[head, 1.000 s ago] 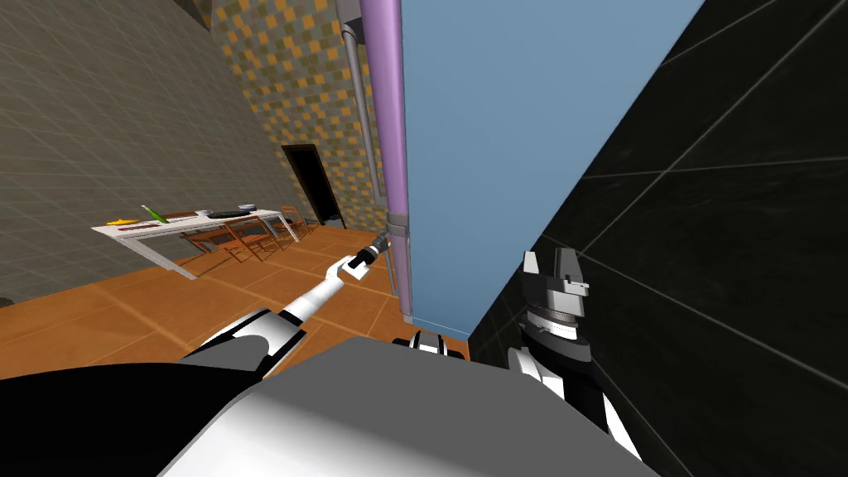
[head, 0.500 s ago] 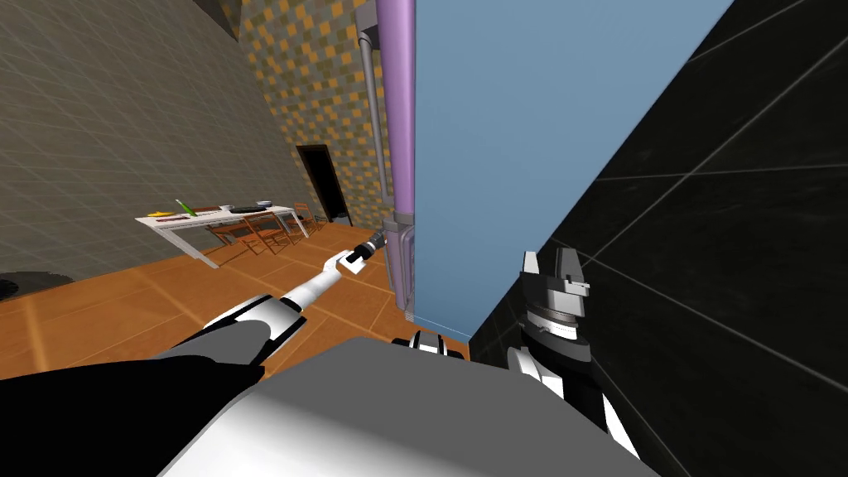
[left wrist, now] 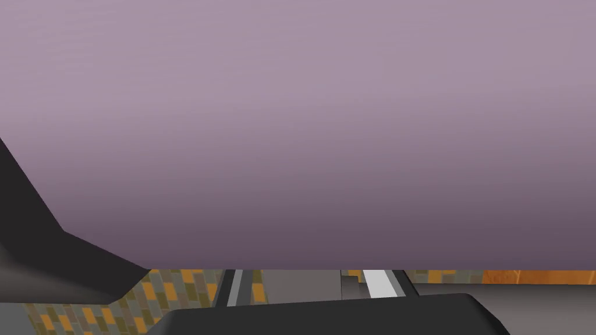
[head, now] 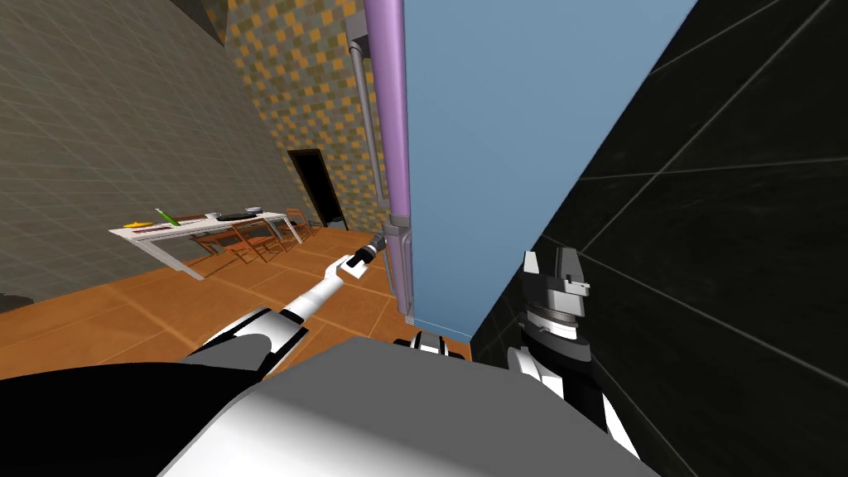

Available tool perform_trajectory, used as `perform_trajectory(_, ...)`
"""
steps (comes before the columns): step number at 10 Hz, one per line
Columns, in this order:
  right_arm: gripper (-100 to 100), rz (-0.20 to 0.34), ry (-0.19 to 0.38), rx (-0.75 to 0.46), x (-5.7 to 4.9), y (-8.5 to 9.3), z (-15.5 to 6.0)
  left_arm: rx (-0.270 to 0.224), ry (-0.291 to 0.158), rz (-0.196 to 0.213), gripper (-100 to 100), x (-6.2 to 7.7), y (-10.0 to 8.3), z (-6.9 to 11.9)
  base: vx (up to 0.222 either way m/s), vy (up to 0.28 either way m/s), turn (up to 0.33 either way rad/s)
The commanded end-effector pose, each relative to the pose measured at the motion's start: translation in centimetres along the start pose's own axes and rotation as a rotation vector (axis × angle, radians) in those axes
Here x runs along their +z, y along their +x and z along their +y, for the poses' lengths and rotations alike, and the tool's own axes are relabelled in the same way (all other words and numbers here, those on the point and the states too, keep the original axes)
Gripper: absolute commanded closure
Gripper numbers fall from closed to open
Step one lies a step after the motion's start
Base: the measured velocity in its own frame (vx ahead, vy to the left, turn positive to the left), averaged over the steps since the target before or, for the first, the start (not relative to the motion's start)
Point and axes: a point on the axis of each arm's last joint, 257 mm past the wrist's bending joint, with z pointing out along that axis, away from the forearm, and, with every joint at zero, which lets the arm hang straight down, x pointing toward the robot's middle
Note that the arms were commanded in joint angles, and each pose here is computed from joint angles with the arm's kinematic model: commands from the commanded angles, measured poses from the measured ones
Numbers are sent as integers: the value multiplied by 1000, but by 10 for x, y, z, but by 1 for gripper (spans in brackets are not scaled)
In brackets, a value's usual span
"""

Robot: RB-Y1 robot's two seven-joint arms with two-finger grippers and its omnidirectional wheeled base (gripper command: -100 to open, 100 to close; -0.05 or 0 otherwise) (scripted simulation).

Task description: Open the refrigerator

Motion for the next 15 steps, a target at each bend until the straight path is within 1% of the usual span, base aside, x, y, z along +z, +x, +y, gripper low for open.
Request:
perform_trajectory(1, 0, 0, -1, 0, 0, 0, 0, -20, -31, 0, 100, -17, 23, 23, 6, 37, -91)
perform_trajectory(2, 0, 0, -1, 0, 0, 0, 0, -22, -21, -47, 100, -22, 12, 17, 14, 58, -206)
perform_trajectory(3, 0, 0, -2, 1, 0, 0, 0, -27, -27, -38, 100, -29, 25, 23, 1, 65, -305)
perform_trajectory(4, 0, 0, -2, 1, 0, 0, 0, -39, -13, -21, 100, -35, 38, 19, 2, 54, -103)
perform_trajectory(5, 0, 0, -2, 0, 0, 0, 0, -36, -16, -76, 100, -43, 24, 16, 10, 97, -207)
perform_trajectory(6, 0, 0, -2, 0, 0, 0, 0, -38, -12, -68, 100, -50, 36, 18, 5, 96, -244)
perform_trajectory(7, 0, 0, -2, 0, 0, 0, 0, -50, -5, -61, 100, -55, 43, 16, 11, 57, -49)
perform_trajectory(8, 0, 0, -2, 0, 0, 0, 0, -35, -13, -123, 100, -63, 22, 14, 0, 70, -282)
perform_trajectory(9, 0, 0, -2, 0, 0, 0, 0, -40, -13, -121, 100, -69, 32, 16, 5, 88, -260)
perform_trajectory(10, 0, 0, -2, 0, 0, 0, 0, -53, -6, -116, 100, -78, 39, 14, 25, 54, -31)
perform_trajectory(11, 0, 0, -2, 0, 0, 0, 0, -52, -1, -114, 100, -78, 41, 12, 20, 10, 68)
perform_trajectory(12, 0, 0, -2, 0, 0, 0, 0, -28, -9, -173, 100, -92, 21, 6, -1, 41, -231)
perform_trajectory(13, 0, 0, -2, 1, 0, 0, 0, -31, -5, -175, 100, -98, 29, 6, -8, 82, -299)
perform_trajectory(14, 0, 0, -2, 0, 0, 0, 0, -44, -3, -177, 100, -104, 33, 6, 0, 63, -77)
perform_trajectory(15, 0, 0, -2, 0, 0, 0, 0, -12, -13, -239, 100, -117, 8, 2, -4, 74, -289)
